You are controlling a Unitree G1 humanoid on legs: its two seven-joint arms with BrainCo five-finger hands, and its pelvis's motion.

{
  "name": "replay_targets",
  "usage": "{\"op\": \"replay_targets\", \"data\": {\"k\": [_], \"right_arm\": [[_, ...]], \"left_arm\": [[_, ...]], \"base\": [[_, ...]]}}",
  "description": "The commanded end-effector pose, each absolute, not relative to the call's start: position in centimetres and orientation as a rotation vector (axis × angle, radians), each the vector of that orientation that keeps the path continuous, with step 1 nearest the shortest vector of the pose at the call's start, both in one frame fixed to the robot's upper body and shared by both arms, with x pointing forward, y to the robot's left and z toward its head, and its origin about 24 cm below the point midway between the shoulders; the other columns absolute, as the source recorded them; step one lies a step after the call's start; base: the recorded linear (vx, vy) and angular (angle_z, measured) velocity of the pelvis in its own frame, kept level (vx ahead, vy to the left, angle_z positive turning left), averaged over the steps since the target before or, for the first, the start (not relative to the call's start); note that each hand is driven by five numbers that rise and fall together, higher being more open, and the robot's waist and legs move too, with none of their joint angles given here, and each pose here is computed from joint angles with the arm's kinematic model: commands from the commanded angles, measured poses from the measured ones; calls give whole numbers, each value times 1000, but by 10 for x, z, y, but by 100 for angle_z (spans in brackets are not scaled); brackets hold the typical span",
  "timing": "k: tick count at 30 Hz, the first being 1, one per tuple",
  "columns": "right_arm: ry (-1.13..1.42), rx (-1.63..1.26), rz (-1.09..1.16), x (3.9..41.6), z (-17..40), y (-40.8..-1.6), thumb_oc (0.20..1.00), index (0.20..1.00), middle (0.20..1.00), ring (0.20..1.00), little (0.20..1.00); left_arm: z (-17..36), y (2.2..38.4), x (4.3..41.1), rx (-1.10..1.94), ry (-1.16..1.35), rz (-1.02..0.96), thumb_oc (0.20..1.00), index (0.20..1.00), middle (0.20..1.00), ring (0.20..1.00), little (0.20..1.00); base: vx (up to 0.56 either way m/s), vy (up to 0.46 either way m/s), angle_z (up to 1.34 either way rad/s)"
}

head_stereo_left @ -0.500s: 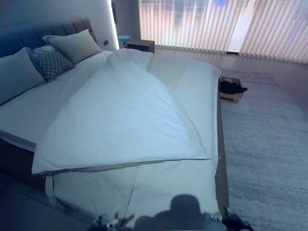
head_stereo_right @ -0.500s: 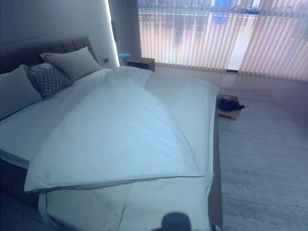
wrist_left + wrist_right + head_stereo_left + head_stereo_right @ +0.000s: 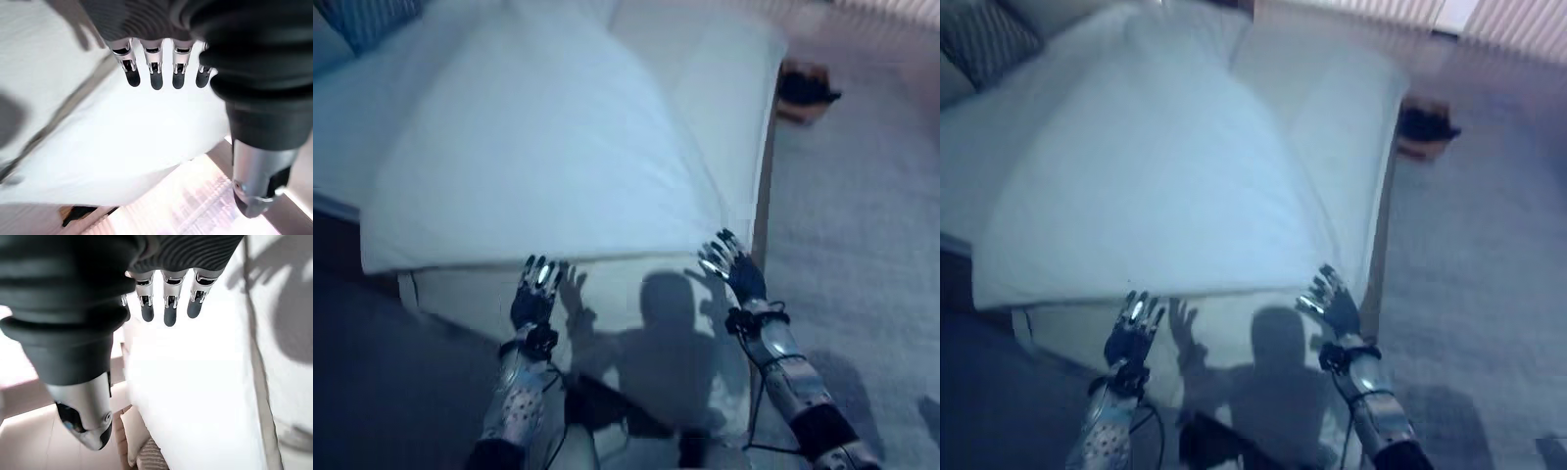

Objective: Make the bed

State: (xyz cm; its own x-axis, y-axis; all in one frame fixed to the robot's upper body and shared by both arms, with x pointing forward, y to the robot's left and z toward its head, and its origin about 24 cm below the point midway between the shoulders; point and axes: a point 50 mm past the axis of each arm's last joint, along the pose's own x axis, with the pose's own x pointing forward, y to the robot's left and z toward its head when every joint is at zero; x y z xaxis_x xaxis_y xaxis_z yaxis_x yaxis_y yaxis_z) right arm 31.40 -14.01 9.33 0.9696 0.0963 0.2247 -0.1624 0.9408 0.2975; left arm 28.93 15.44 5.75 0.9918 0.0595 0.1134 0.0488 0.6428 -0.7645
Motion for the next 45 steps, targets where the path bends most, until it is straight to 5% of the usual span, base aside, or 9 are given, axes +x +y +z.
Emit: {"op": "replay_targets", "data": {"k": [1, 27, 45], "right_arm": [[-364, 465, 137, 312, 126, -133, 1000, 1000, 1000, 1000, 1000], [-430, 1258, 212, 349, 185, -101, 1000, 1000, 1000, 1000, 1000], [-605, 1292, 166, 378, 252, -133, 1000, 1000, 1000, 1000, 1000]], "left_arm": [[86, 154, 289, -922, -273, 0, 1000, 1000, 1000, 1000, 1000], [165, 98, 299, -714, -448, -261, 1000, 1000, 1000, 1000, 1000], [157, 89, 286, -632, -421, -418, 1000, 1000, 1000, 1000, 1000]], "base": [[-207, 12, 7], [-24, -24, 8], [5, -2, 6]]}}
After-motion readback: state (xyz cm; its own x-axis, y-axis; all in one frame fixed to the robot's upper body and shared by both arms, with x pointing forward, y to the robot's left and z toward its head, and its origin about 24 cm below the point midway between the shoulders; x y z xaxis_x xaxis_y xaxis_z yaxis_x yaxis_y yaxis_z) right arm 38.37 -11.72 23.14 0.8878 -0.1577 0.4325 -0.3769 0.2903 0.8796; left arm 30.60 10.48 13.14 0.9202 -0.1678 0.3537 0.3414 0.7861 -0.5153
